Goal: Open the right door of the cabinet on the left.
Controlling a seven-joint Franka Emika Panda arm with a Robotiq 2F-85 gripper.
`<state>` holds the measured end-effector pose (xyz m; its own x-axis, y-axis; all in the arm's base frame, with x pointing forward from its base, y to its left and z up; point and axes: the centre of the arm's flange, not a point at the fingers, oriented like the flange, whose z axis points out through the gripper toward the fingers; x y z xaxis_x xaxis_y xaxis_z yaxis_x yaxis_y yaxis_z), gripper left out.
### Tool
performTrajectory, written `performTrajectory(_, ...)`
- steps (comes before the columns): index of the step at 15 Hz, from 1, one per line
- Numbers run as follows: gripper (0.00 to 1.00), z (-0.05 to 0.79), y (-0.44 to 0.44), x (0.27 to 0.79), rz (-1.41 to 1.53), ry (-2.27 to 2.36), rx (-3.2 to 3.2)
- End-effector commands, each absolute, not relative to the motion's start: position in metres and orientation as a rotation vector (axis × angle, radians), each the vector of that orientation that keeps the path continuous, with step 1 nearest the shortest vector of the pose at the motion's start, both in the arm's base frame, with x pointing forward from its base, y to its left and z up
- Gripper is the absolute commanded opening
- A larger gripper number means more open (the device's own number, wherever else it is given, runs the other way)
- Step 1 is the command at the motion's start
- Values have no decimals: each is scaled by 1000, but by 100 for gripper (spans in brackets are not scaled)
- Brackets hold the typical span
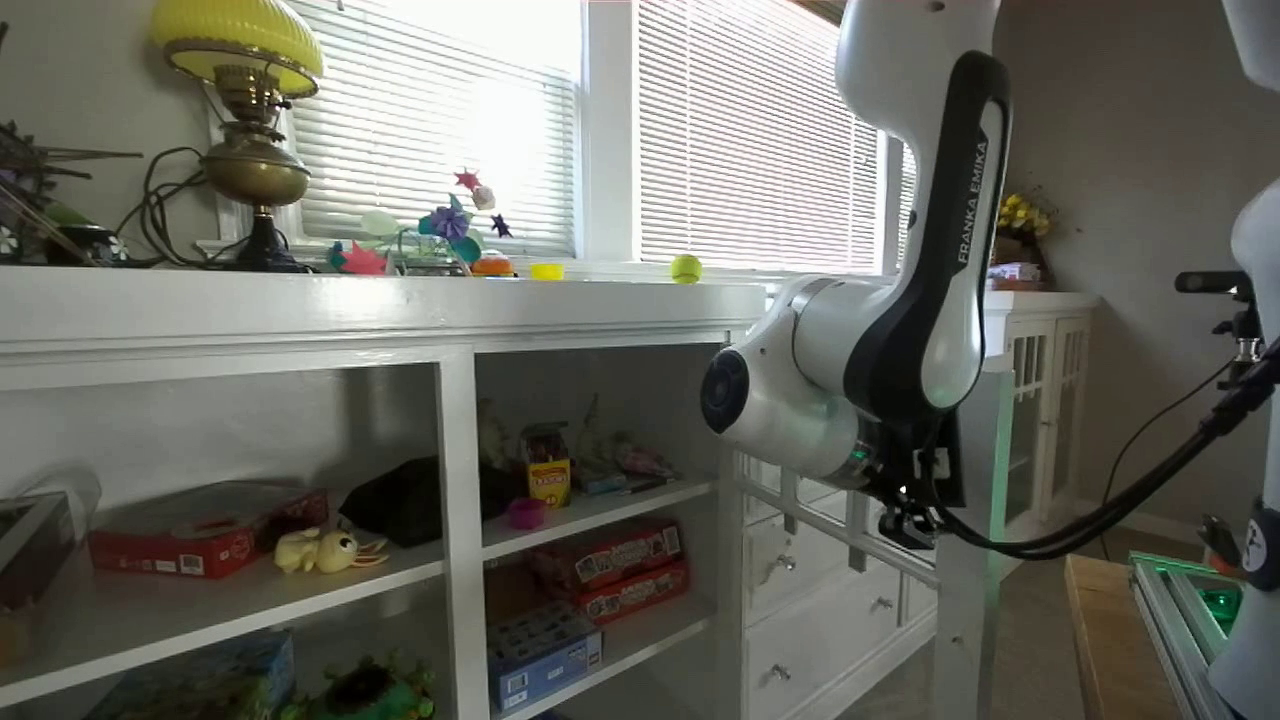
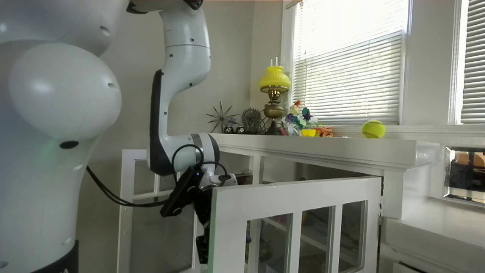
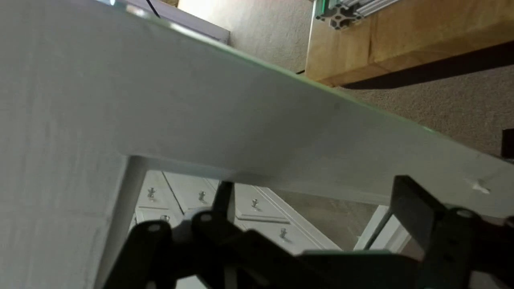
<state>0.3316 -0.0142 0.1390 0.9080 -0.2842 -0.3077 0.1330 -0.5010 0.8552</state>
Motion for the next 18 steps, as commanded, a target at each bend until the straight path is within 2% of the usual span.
performTrajectory(1, 100, 136, -46, 311, -501, -115, 1935)
performTrajectory(18, 100, 98, -149, 254, -491, -63, 1593)
